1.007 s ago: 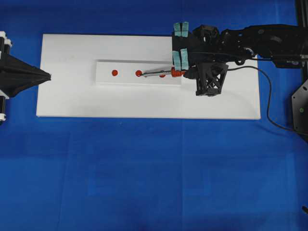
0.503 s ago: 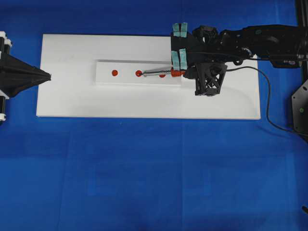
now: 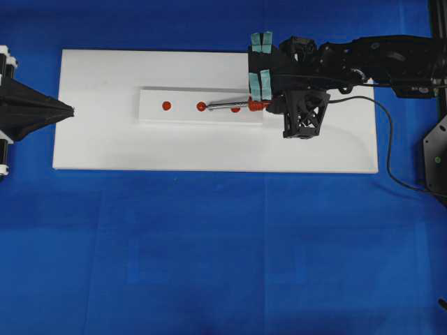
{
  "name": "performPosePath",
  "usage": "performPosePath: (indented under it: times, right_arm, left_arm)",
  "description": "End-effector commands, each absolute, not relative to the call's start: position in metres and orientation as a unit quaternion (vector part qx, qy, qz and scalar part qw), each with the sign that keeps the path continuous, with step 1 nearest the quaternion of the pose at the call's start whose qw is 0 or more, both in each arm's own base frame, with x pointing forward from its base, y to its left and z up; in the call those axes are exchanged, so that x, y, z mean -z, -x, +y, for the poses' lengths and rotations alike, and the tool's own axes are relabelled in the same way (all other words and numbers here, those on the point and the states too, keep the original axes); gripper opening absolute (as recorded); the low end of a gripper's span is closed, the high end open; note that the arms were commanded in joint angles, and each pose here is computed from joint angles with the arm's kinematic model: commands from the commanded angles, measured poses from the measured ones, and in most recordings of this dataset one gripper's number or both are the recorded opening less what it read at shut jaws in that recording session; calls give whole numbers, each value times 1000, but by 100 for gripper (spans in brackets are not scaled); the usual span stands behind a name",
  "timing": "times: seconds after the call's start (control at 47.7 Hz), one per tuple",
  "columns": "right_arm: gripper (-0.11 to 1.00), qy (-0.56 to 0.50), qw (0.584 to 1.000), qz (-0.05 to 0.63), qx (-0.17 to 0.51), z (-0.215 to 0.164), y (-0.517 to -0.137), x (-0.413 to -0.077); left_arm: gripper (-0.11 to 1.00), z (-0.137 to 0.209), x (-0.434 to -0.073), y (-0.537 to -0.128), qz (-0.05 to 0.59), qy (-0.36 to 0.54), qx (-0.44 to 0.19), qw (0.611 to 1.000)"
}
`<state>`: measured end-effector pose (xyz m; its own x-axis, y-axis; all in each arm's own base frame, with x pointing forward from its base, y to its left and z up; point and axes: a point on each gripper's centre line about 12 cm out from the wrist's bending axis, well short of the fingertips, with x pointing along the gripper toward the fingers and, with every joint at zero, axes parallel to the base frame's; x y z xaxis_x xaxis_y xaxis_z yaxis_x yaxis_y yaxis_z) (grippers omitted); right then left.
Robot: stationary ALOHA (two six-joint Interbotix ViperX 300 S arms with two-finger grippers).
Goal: Touch the tip of the soldering iron to the mark.
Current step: 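Raise the iron and move it further right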
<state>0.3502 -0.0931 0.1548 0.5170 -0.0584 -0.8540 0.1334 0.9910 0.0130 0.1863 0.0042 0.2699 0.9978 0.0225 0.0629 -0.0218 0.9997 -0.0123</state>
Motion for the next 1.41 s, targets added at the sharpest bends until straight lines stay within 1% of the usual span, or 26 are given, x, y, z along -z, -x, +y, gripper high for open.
performPosePath:
  times: [0.0,0.713,0.797,0.923,1.279,1.384]
  right_arm:
    - [6,-36,878,473,58,-95,-355,-166]
    - [6,-37,877,475,57,-94,-355,-166]
    - [6,-37,878,475,55,-94,-355,-170]
    - [6,-34,883,465,53,-94,-355,-188]
    - [6,3,909,412,54,-94,-346,-262]
    - [6,11,914,401,56,-94,-344,-274]
  left_arm:
    - [0,5,-273,-188,-36,5,-12,999]
    - [0,5,-274,-188,-36,6,-12,999]
    - [0,5,-274,-188,-38,6,-12,999]
    - [0,5,-274,-188,-40,5,-12,999]
    - [0,4,-275,-188,-43,5,-12,999]
    - [0,5,-275,-188,-43,6,-12,999]
